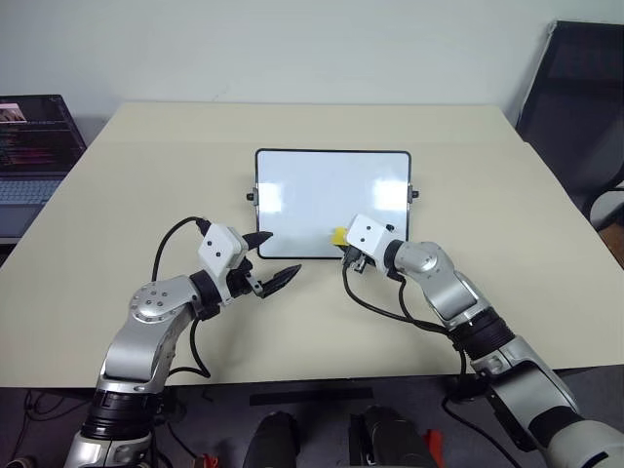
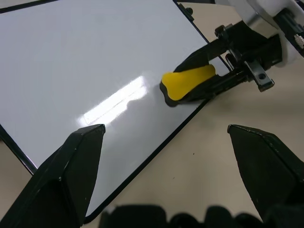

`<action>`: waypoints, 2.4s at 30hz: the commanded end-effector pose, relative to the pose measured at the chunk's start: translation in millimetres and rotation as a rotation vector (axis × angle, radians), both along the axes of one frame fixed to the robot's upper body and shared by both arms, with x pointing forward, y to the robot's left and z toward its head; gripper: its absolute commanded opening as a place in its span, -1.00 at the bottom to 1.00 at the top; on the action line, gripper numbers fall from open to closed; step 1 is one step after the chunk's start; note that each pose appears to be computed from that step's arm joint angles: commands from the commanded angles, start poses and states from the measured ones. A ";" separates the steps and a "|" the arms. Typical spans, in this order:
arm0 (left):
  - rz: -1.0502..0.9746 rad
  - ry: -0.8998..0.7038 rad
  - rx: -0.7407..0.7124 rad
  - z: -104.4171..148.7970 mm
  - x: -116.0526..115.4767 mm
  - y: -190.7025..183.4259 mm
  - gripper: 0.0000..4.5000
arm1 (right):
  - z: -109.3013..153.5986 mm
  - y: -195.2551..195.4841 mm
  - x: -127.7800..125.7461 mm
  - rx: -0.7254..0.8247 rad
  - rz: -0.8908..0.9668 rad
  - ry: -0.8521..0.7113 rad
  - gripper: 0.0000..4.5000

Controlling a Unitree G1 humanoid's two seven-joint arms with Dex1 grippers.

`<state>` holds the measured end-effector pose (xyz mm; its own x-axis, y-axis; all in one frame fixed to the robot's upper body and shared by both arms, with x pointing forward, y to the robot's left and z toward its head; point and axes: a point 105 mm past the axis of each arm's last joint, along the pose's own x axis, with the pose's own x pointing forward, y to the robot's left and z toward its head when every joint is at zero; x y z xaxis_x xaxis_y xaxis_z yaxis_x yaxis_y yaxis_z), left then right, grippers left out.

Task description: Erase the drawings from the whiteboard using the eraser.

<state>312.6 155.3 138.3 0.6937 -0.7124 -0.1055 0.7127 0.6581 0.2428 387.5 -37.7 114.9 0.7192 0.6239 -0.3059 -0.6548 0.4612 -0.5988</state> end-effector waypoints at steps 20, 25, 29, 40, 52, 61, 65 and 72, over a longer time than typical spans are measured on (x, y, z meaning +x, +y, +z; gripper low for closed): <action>-0.029 -0.028 -0.004 5.7 -6.0 -6.5 1.00 | 45.9 -20.6 -15.2 0.203 -0.084 -0.079 -0.50; -0.123 -0.052 0.033 11.2 -9.5 -19.2 1.00 | 56.3 -57.5 -41.5 0.443 -0.258 -0.034 -0.50; -0.246 -0.049 0.046 14.4 -11.2 -37.8 1.00 | 36.5 -95.5 -64.3 0.530 -0.468 0.039 -0.50; -0.613 -0.064 0.126 16.1 -14.9 -101.1 1.00 | -3.2 -128.8 -44.4 0.609 -0.790 0.149 -0.50; -0.664 -0.118 0.111 26.6 -5.9 -124.0 1.00 | -8.6 -166.3 -20.0 0.631 -0.884 0.146 -0.50; -0.671 -0.124 0.142 20.2 -8.5 -121.7 1.00 | -5.2 -173.2 -16.4 0.682 -0.907 0.140 0.88; -0.634 -0.140 0.129 22.7 -3.5 -123.5 1.00 | 10.0 -172.7 -18.3 0.704 -0.882 0.101 0.98; -0.352 -0.110 0.026 17.8 13.1 -88.4 1.00 | 50.7 -124.3 -49.2 0.783 -0.605 0.076 0.98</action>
<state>322.9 54.8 143.6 0.3488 -0.9292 -0.1223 0.8962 0.2925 0.3337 347.7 -176.1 153.4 0.9888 0.1319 -0.0696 -0.1291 0.9907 0.0439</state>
